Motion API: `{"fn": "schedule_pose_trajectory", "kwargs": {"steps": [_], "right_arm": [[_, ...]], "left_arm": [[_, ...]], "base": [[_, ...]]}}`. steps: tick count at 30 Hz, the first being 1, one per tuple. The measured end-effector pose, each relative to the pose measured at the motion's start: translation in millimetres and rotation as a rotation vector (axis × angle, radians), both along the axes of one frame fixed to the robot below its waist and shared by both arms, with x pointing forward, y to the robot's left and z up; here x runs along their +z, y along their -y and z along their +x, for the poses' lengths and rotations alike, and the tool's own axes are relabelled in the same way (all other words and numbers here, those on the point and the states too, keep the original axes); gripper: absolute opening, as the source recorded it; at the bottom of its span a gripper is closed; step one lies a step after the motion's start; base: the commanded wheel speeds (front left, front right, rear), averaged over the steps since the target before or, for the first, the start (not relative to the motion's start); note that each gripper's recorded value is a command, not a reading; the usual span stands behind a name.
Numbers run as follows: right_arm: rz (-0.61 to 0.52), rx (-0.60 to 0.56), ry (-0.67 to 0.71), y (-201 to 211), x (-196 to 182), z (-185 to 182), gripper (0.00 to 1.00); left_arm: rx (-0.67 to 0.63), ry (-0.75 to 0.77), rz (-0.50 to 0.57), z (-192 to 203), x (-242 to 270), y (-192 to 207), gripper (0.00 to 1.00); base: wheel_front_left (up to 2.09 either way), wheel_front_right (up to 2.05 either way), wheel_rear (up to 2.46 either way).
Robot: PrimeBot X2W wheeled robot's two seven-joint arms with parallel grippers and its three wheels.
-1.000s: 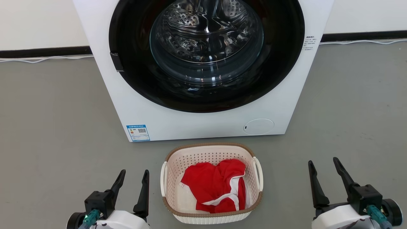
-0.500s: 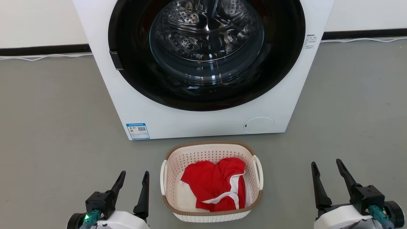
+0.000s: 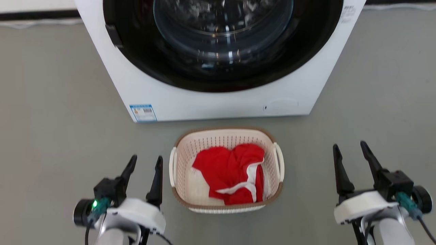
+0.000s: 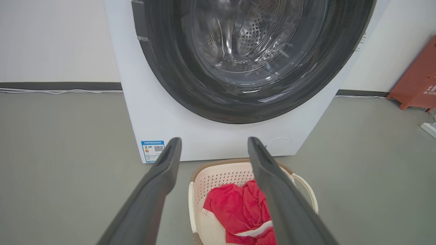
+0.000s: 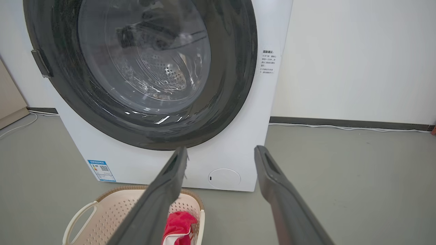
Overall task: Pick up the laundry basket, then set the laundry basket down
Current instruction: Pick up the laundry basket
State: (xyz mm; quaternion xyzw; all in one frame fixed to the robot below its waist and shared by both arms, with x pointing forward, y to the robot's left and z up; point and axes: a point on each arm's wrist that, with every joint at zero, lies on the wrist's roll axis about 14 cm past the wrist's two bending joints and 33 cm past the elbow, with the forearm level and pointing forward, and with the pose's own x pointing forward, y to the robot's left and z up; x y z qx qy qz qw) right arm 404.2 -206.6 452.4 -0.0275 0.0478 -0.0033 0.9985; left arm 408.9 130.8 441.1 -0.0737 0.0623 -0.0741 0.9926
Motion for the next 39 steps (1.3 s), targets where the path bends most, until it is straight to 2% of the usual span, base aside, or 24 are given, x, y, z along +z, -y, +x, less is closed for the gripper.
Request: {"fn": "schedule_pose_trajectory", "kwargs": {"steps": [11,17,29,39], "right_arm": [[0.0,0.029,-0.09,-7,-47,70,1.0],[-0.004,0.045,-0.212,-10,-106,99,1.0],[0.017,0.091,-0.432,-27,-210,111,1.0],[0.024,0.115,-0.503,-37,-249,105,1.0]], "left_arm": [[-0.045,-0.115,0.026,63,-55,22,1.0],[-0.054,-0.26,0.047,89,-117,29,1.0],[-0.019,-0.455,0.106,107,-206,19,1.0],[-0.012,-0.529,0.125,107,-241,14,1.0]], "base": [[0.0,0.0,0.0],[0.0,0.0,0.0],[0.0,0.0,0.0],[0.0,0.0,0.0]]}}
